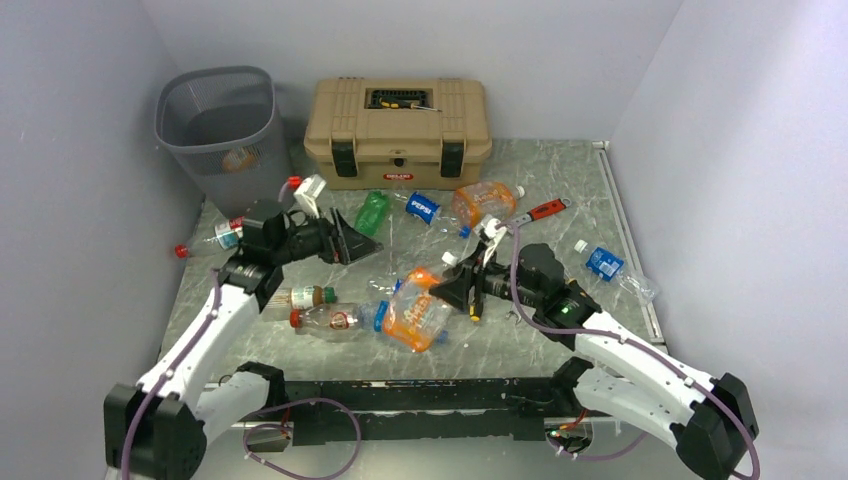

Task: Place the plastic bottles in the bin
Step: Pick up the plastic bottle at the center of the board.

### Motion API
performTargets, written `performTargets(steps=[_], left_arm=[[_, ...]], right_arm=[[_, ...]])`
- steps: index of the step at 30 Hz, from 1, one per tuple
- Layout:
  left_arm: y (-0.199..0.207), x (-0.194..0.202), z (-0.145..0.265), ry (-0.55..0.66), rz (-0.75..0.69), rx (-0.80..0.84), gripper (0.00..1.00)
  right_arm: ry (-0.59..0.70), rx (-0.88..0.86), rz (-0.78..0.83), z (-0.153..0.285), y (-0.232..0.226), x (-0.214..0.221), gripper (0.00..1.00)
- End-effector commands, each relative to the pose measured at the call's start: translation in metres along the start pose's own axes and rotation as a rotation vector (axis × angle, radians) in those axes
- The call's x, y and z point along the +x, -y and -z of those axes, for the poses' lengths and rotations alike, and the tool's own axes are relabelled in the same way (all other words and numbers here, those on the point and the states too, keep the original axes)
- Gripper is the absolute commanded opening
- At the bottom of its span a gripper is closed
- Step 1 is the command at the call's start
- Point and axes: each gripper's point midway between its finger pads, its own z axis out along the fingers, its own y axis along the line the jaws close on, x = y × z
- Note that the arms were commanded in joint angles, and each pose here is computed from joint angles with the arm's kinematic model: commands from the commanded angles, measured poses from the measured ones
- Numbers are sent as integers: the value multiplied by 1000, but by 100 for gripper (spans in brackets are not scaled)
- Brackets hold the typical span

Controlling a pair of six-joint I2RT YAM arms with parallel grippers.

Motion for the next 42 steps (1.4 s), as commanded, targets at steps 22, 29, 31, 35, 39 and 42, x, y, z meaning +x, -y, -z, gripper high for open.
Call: performTargets(steps=[22,29,31,35,39,42], left_arm=[[72,67,-10,-389,-164,335,99],[77,76,-10,-420,-165,350,99],[78,77,-9,-426,-168,356,97],[83,78,-8,-434,-166,386,82],[87,75,-7,-415,-181,393,65],[91,70,-5,-384,-203,403,50]], right_arm=[[64,-358,140,-18,-63,-40,39],[89,-358,175,-18,-67,-57,39],[91,-362,181,-19,-69,-61,39],[91,-380,177,-19,-72,-63,39],[85,-393,154,-18,-75,-63,57],[86,-394,126,-16,-77,-64,81]])
